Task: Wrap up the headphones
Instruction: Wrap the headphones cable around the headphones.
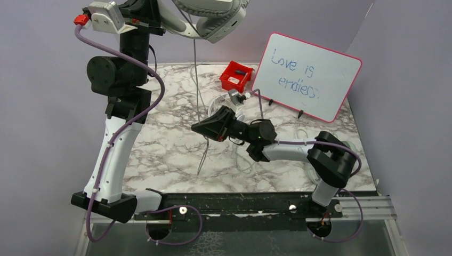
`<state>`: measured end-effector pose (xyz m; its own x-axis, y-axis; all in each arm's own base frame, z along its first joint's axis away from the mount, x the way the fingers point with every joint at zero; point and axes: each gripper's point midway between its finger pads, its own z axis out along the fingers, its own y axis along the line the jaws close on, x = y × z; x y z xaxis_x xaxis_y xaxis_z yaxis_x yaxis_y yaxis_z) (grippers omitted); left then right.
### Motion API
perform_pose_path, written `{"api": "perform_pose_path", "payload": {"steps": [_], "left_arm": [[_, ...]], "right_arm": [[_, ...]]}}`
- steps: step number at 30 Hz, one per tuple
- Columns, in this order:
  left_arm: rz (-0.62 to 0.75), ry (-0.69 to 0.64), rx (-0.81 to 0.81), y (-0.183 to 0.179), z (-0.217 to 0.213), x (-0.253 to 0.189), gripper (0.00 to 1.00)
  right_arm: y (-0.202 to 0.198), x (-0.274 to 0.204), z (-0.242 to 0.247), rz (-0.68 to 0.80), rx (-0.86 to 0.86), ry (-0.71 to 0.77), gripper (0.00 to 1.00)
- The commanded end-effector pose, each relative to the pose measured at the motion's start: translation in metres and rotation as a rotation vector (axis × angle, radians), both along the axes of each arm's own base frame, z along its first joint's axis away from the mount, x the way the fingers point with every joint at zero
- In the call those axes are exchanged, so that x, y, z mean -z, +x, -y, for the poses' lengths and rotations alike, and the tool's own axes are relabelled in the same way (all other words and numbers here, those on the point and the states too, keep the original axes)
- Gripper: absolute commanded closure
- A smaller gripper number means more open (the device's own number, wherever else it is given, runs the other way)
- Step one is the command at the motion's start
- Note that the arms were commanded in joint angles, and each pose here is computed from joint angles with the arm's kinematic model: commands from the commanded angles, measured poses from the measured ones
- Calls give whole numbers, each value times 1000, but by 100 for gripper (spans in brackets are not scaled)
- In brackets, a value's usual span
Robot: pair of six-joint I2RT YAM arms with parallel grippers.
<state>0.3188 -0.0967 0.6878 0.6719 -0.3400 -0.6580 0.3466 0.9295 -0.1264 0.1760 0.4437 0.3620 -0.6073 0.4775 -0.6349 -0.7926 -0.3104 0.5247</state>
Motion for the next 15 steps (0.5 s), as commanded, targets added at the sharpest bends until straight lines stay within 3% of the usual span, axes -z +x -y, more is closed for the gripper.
{"api": "perform_pose_path", "payload": {"steps": [1, 11, 15], "left_arm": [[117, -89, -66, -31, -26, -35, 100], [87, -46, -164, -20, -31, -26, 100], [42, -29, -209, -14, -36, -15, 100]], "right_arm": [[-36, -10, 18, 100, -39, 15, 86], [-78, 29, 56, 131, 10, -193, 88], [-64, 59, 82, 91, 165, -320, 99]]}}
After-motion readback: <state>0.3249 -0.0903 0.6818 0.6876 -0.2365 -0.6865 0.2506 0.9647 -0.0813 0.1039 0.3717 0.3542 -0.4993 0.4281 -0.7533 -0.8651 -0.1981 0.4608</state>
